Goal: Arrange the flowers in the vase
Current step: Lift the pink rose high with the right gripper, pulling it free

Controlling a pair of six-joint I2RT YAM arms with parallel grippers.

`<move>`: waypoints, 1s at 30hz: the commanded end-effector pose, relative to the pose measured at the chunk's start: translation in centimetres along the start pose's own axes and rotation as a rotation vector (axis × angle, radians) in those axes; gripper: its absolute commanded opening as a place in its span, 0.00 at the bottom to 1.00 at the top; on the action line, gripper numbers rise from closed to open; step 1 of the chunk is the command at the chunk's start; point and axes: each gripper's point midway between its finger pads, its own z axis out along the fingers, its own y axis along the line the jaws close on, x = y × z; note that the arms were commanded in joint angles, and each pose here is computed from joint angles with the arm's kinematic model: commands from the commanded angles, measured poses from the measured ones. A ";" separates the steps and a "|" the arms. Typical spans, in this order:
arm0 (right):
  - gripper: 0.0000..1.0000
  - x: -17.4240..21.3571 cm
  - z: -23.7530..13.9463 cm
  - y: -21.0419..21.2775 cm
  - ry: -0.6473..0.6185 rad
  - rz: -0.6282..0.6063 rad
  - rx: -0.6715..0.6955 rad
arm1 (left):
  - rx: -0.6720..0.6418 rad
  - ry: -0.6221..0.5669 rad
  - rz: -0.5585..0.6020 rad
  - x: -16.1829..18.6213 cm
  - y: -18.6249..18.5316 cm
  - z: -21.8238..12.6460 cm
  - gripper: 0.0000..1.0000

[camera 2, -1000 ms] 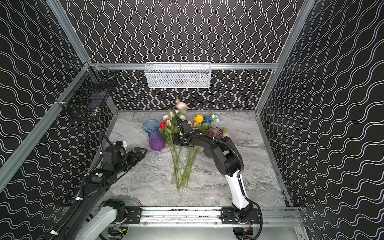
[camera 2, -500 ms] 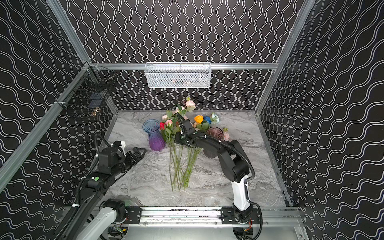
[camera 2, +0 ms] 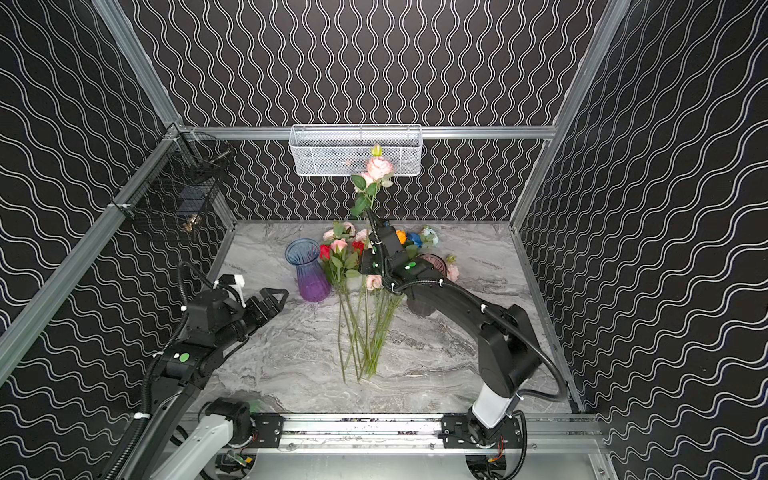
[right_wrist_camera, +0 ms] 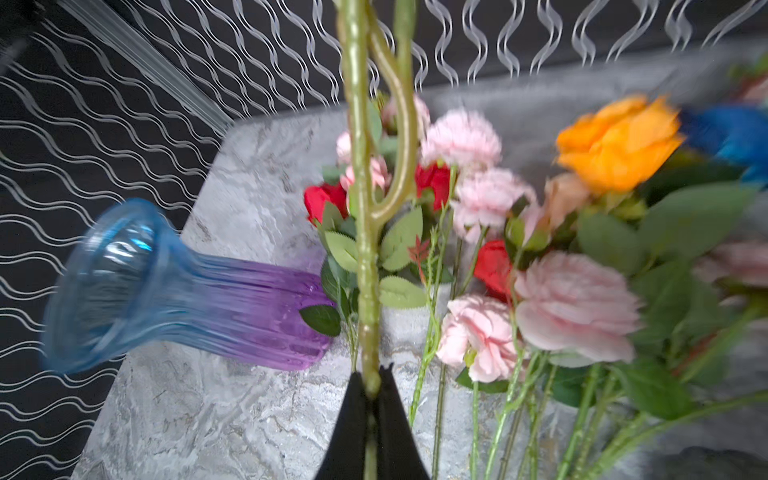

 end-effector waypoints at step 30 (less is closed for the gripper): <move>0.00 -23.4 -25.3 -5.4 -0.814 -0.173 0.334 | 0.490 0.145 0.332 5.7 -14.2 2.7 0.90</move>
